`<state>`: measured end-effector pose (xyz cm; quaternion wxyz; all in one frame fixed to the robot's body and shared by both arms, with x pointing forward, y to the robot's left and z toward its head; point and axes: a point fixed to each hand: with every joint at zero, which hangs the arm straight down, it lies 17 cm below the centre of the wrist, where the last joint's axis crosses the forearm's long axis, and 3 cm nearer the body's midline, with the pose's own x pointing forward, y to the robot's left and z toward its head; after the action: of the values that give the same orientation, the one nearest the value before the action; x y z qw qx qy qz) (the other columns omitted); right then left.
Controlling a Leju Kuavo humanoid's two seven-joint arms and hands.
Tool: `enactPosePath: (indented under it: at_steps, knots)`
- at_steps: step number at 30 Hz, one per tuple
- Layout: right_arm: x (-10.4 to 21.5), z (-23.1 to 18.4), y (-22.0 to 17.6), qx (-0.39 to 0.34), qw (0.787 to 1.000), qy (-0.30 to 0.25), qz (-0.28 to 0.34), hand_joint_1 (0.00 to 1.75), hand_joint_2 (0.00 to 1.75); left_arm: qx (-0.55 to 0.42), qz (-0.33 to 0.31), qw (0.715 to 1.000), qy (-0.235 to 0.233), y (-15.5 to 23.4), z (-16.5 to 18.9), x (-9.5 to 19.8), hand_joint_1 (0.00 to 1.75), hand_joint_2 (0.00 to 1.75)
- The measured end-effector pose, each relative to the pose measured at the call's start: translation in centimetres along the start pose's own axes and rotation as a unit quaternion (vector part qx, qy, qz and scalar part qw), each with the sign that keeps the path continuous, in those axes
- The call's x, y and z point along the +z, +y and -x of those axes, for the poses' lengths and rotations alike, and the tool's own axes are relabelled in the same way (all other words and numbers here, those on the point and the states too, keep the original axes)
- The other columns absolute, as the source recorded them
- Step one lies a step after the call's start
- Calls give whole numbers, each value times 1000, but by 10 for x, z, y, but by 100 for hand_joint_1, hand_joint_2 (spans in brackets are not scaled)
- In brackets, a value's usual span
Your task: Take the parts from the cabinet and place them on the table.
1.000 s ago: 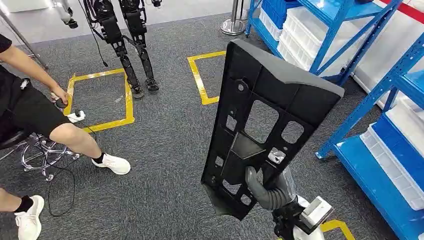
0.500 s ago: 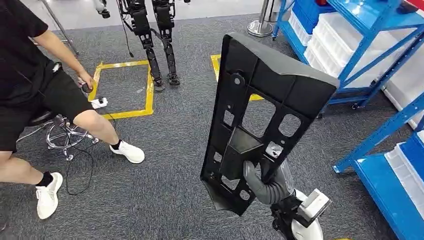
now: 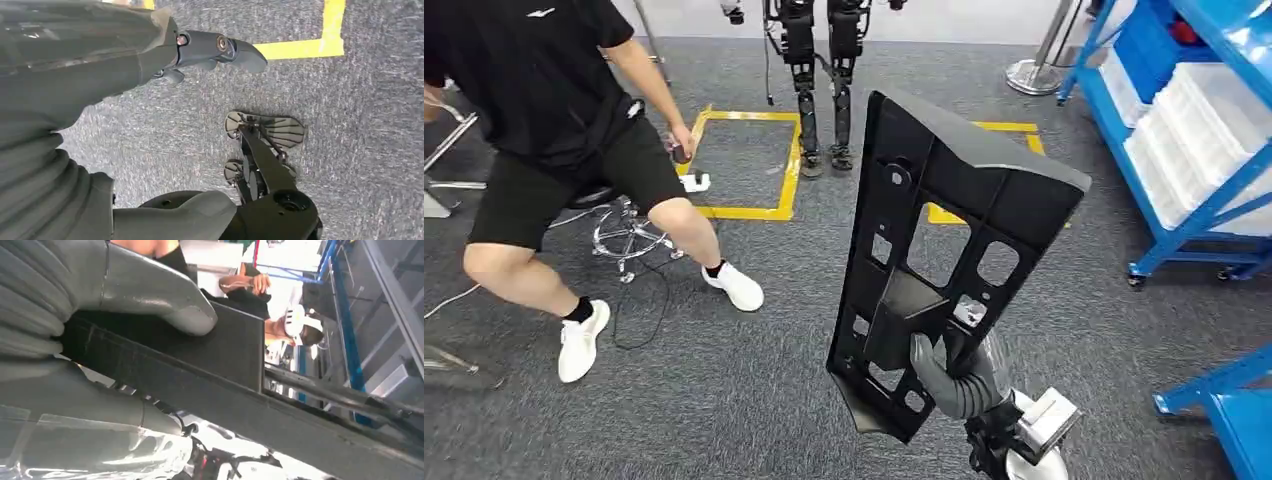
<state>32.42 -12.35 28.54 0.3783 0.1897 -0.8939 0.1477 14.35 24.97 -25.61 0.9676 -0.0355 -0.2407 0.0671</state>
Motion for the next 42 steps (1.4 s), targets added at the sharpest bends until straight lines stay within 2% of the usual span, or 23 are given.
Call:
enactPosePath:
  at_steps: [42]
  knots:
    - [-4, 3, 1, -1, 1000, -1, 5, 175, 175, -9, -41, 999, -17, 20, -4, -1, 0, 175]
